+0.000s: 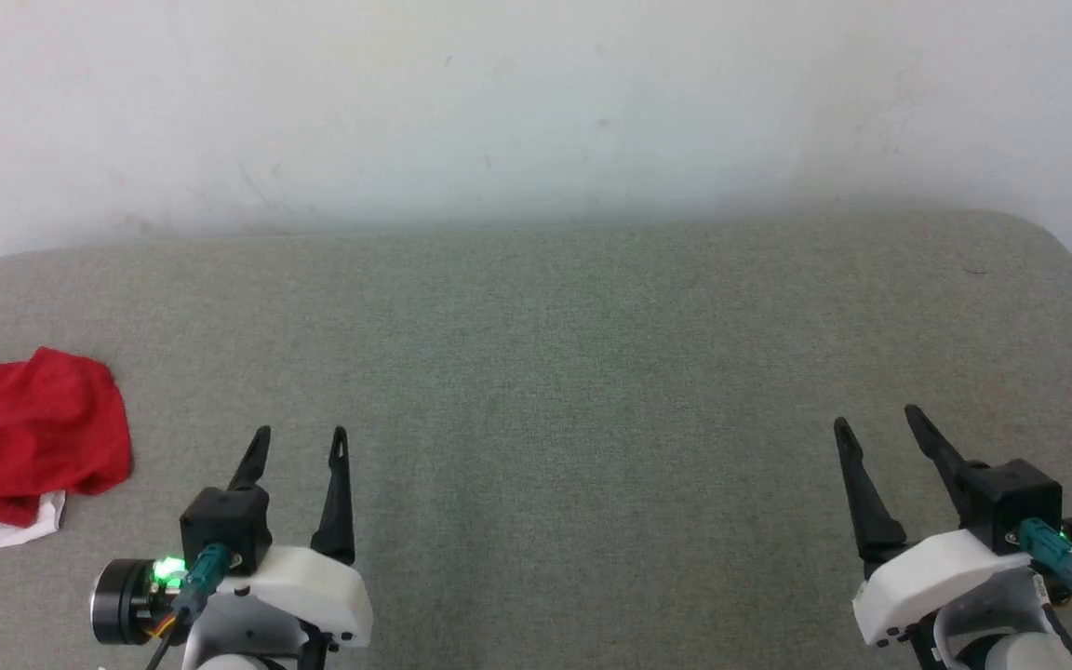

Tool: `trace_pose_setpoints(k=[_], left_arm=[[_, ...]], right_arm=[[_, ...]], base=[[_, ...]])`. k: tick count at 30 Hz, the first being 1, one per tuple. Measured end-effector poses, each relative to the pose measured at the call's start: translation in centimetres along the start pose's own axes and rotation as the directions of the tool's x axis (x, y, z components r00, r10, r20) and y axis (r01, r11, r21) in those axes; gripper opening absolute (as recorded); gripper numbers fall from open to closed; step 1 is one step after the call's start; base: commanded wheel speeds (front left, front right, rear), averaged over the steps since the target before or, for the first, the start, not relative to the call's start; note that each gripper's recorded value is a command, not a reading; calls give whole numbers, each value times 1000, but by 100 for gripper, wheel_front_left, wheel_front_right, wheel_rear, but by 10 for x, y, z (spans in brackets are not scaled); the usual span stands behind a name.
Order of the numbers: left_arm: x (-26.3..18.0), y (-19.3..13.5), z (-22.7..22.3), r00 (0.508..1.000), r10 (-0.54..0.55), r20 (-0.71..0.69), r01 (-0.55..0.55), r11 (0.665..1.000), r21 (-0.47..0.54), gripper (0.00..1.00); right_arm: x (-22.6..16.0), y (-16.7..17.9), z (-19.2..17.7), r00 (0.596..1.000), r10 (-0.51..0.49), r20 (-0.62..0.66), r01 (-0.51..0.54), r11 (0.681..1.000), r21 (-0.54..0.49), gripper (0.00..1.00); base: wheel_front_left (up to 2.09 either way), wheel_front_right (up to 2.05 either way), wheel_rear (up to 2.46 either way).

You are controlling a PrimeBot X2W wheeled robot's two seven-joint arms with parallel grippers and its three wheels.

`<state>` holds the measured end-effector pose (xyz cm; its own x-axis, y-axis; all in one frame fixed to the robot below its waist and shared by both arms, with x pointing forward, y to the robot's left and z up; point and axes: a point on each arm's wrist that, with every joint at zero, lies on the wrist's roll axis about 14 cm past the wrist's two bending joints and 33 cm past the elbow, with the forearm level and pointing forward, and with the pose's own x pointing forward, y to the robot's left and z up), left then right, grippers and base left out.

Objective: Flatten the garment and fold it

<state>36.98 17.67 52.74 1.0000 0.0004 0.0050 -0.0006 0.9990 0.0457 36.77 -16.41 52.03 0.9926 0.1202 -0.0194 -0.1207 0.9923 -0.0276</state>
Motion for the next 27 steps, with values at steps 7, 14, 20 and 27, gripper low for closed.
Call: trace_pose_setpoints(k=[7,14,20,27], left_arm=[[0,-2,4,1000,-5,19,5,1000,0,100],[-2,-3,6,999,-9,35,9,1000,-1,100],[-4,-2,11,998,-1,59,1,1000,-3,100],[-10,1,13,997,11,73,-11,1000,-6,100]], right_arm=[[-1,-5,-1,1000,-16,6,16,1000,17,100],[-3,-9,-3,1000,-29,10,28,999,29,100],[-3,-12,-4,999,-37,16,36,998,45,100],[-3,-10,-3,999,-33,27,31,998,61,100]], base=[[0,0,0],[0,0,0],[0,0,0],[0,0,0]])
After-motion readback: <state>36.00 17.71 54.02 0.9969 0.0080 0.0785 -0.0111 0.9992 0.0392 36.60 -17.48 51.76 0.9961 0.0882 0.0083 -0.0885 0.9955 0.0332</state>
